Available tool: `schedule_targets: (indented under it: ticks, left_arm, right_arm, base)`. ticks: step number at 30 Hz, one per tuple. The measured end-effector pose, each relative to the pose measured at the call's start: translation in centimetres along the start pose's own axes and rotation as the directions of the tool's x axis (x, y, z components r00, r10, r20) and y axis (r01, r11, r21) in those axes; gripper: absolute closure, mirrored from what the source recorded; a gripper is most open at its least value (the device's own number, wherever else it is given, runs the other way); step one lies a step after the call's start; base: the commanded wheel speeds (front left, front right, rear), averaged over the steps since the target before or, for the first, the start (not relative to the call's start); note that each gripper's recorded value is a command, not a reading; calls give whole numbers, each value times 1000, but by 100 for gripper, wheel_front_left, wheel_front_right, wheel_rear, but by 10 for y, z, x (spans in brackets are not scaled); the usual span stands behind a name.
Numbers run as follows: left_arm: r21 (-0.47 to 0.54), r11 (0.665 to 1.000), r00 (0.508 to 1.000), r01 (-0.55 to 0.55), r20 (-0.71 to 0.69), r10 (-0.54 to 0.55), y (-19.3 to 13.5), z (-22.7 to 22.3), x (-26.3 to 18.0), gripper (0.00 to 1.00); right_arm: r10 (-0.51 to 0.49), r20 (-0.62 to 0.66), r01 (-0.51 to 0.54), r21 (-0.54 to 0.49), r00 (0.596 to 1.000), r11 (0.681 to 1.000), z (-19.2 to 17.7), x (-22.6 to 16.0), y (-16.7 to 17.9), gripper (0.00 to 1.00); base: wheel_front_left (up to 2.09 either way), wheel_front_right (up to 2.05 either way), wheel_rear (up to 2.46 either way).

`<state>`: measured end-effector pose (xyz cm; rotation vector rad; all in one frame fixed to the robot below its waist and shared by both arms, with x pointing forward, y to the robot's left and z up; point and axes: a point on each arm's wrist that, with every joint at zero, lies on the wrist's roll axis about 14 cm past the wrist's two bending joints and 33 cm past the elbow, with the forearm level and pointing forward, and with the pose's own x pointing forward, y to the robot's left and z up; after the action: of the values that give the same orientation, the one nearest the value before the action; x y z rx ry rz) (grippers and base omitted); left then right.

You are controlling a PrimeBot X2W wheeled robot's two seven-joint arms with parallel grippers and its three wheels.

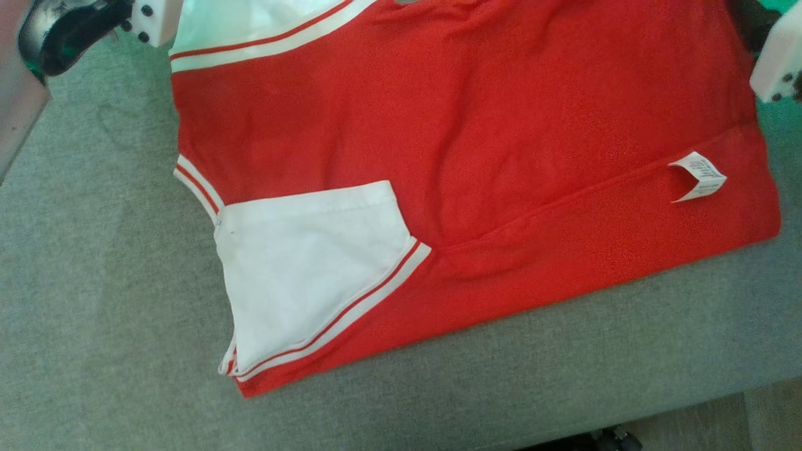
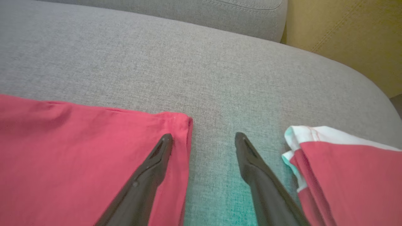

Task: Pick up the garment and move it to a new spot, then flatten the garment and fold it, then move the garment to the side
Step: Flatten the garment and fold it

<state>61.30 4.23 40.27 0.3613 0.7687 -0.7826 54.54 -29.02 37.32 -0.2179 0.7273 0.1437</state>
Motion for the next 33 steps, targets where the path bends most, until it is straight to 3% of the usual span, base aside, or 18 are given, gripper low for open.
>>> schedule_targets:
  ticks: [6, 8, 14, 15, 16, 21, 24, 25, 33]
  left_arm:
    - [5, 1000, 1000, 15, -19, -15, -3, -8, 3, 100]
    - [1, 1000, 1000, 19, -23, -19, -4, -10, 3, 100]
    - [3, 1000, 999, 21, -24, -21, -4, -12, 3, 100]
    - [3, 1000, 1000, 21, -22, -21, -4, -12, 3, 100]
    - [4, 1000, 1000, 21, -22, -21, -3, -12, 2, 100]
    - [3, 1000, 1000, 14, -26, -14, -1, -14, 1, 100]
    - [1, 1000, 999, 15, -30, -15, -1, -17, 0, 100]
    - [3, 1000, 999, 14, -34, -13, 0, -18, 0, 100]
    - [43, 999, 999, -15, 38, 14, 6, -5, -8, 100]
  right_arm:
    - [4, -49, -7, -60, 999, 998, 0, 15, 5, 1]
    - [3, -54, -7, -76, 999, 997, 1, 18, 5, 9]
    - [11, -58, -17, -106, 998, 994, 3, 21, 8, 15]
    - [12, -59, -19, -111, 998, 994, 3, 22, 8, 20]
    - [15, -60, -22, -111, 998, 994, 3, 22, 9, 31]
    - [32, -69, -40, -113, 997, 993, 6, 26, 14, 56]
    - [45, -67, -53, -122, 997, 991, 7, 27, 18, 93]
    - [49, -67, -57, -126, 997, 990, 7, 28, 19, 100]
    - [57, -11, -58, -88, 998, 994, 15, 25, 18, 100]
  base:
    - [0, 0, 0]
    - [0, 0, 0]
    - [0, 0, 0]
    - [0, 0, 0]
    - [0, 0, 0]
    - [0, 0, 0]
    - [0, 0, 0]
    - [0, 0, 0]
    - [0, 0, 0]
